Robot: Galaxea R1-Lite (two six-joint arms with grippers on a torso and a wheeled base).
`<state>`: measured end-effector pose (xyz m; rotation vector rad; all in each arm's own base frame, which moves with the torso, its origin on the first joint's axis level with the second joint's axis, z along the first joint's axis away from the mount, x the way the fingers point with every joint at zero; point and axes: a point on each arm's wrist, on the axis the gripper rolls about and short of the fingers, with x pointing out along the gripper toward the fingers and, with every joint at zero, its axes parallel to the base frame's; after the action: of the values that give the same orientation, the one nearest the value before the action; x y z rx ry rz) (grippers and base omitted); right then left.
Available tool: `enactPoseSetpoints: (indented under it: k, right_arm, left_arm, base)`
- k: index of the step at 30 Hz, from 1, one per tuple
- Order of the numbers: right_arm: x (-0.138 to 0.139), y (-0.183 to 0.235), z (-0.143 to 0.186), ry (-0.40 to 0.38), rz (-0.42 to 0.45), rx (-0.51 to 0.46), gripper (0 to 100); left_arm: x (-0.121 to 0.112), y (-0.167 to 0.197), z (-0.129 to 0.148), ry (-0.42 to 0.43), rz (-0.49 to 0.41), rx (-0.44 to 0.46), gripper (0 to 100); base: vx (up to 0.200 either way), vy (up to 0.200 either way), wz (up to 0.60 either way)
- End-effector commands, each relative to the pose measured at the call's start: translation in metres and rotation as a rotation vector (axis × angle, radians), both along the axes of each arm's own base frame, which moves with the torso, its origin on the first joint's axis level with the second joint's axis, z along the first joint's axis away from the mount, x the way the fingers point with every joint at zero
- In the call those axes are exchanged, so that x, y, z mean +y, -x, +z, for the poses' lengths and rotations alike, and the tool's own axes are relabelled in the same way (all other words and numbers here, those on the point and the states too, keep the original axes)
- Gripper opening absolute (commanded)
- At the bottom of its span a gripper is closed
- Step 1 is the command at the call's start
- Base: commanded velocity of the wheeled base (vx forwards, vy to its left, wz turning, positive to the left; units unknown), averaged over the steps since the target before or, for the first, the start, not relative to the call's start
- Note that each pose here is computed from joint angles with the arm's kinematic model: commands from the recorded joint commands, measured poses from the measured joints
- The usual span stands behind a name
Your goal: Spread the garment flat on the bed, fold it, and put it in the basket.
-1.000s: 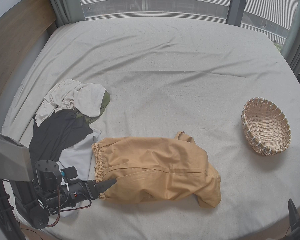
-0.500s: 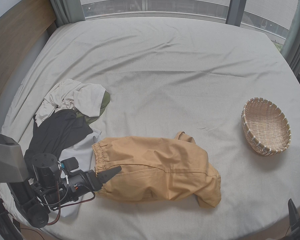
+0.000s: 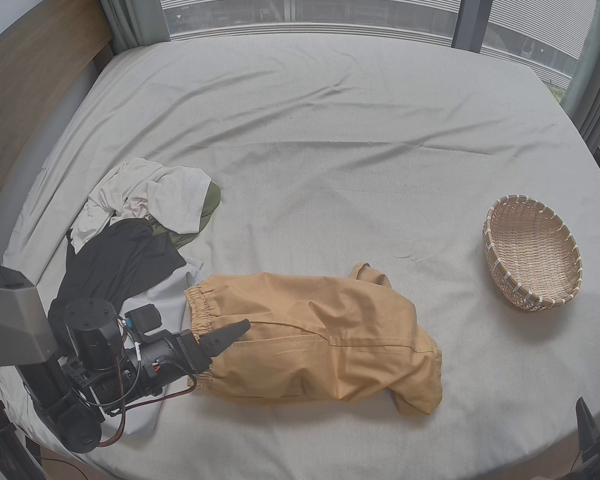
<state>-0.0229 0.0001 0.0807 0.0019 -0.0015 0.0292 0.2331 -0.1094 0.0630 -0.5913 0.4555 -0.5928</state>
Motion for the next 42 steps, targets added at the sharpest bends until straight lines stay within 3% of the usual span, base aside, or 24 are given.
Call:
enactPoseSetpoints:
  k: [1, 8, 9, 20, 28, 38, 40, 42]
  right_arm:
    - [0.000, -0.001, -0.005, -0.001, 0.002, 0.011, 100]
    - [0.000, -0.001, -0.005, -0.001, 0.002, 0.011, 100]
    - [0.000, -0.001, -0.005, -0.001, 0.002, 0.011, 100]
    - [0.000, -0.001, -0.005, 0.001, 0.002, 0.011, 100]
    - [0.000, -0.001, -0.005, 0.010, 0.003, 0.007, 100]
    - [0.000, 0.000, -0.005, 0.007, 0.003, 0.000, 100]
    - [0.000, 0.000, -0.002, 0.009, 0.004, -0.022, 100]
    - [0.000, 0.004, 0.017, 0.010, 0.004, -0.115, 100]
  left_arm:
    - [-0.005, -0.005, -0.007, -0.006, -0.011, 0.014, 100]
    - [-0.004, -0.006, -0.007, -0.011, 0.016, 0.011, 100]
    - [-0.004, -0.005, -0.007, -0.015, 0.024, 0.012, 0]
    - [-0.003, -0.003, 0.006, 0.009, 0.027, -0.033, 0]
    - [-0.005, -0.012, 0.050, 0.094, 0.039, -0.217, 0]
    - [-0.003, -0.022, 0.064, 0.117, 0.054, -0.281, 0]
    - [-0.003, -0.022, 0.064, 0.115, 0.055, -0.283, 0]
    - [-0.003, -0.021, 0.065, 0.115, 0.056, -0.287, 0]
  base:
    - [0.000, 0.000, 0.00]
    - [0.000, 0.000, 0.00]
    - [0.000, 0.000, 0.00]
    - [0.000, 0.000, 0.00]
    - [0.000, 0.000, 0.00]
    - [0.000, 0.000, 0.00]
    - [0.000, 0.000, 0.00]
    - [0.000, 0.000, 0.00]
